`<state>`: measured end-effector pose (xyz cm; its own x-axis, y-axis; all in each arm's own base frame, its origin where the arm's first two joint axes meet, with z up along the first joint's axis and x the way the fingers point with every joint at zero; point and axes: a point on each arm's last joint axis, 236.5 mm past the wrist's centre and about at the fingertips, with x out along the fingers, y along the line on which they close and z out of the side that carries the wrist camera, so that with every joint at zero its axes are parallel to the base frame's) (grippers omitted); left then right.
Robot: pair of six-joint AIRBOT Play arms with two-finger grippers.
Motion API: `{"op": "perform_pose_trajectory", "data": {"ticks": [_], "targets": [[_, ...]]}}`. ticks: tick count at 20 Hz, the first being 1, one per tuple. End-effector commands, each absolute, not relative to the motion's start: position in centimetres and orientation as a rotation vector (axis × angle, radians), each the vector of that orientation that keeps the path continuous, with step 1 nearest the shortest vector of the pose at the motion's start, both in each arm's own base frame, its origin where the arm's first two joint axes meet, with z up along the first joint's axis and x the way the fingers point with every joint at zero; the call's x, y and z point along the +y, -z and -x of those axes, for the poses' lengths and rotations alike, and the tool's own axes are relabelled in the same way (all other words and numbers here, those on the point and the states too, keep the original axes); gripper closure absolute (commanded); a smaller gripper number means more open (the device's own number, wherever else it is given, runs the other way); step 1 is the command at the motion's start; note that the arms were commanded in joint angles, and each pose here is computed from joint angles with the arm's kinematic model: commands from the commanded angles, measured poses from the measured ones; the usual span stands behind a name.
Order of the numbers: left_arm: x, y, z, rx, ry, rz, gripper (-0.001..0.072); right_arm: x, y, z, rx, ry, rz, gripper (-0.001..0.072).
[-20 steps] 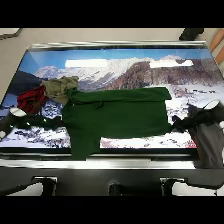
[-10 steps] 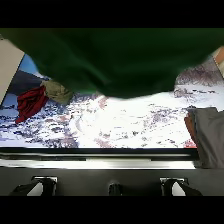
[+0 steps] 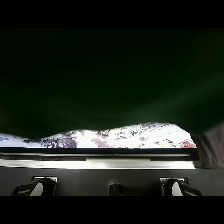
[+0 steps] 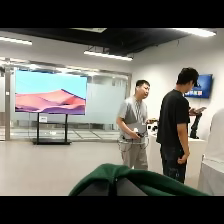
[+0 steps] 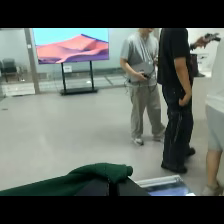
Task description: Fold the shirts.
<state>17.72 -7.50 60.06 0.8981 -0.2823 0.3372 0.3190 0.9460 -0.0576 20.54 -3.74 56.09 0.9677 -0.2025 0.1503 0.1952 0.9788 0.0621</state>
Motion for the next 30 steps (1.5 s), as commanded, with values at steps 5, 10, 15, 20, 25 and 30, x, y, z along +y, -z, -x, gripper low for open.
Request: {"op": "perform_pose_trajectory", "data": {"ticks": [5,10,15,20,25,30], "targets": [[-4.4,-45.3,-34.0,0.237,0.288,0.182,0.0676,-5.7,-37.2,-34.8,0.576,0.050,-0.320,0.0676],[-6.8,-18.3,-46.7,0.848,0.393,0.256,0.0676,-8.3,-12.8,-42.8,1.217,0.145,-0.335,0.0677],[-9.0,-0.9,-53.3,1.041,0.344,0.348,0.0675,-7.7,-2.6,-52.7,1.133,0.154,-0.468,0.0676],[-8.4,-0.4,-57.8,0.901,0.281,0.435,0.0675,-9.0,-2.5,-57.0,0.963,0.191,-0.521,0.0675],[-10.2,-0.5,-50.8,1.150,0.444,0.326,0.0675,-10.9,-0.5,-50.5,1.241,0.187,-0.236,0.0675],[-13.0,4.6,-41.4,1.542,0.521,0.392,0.0675,-12.3,3.7,-48.3,1.382,0.232,-0.230,0.0675]]}}
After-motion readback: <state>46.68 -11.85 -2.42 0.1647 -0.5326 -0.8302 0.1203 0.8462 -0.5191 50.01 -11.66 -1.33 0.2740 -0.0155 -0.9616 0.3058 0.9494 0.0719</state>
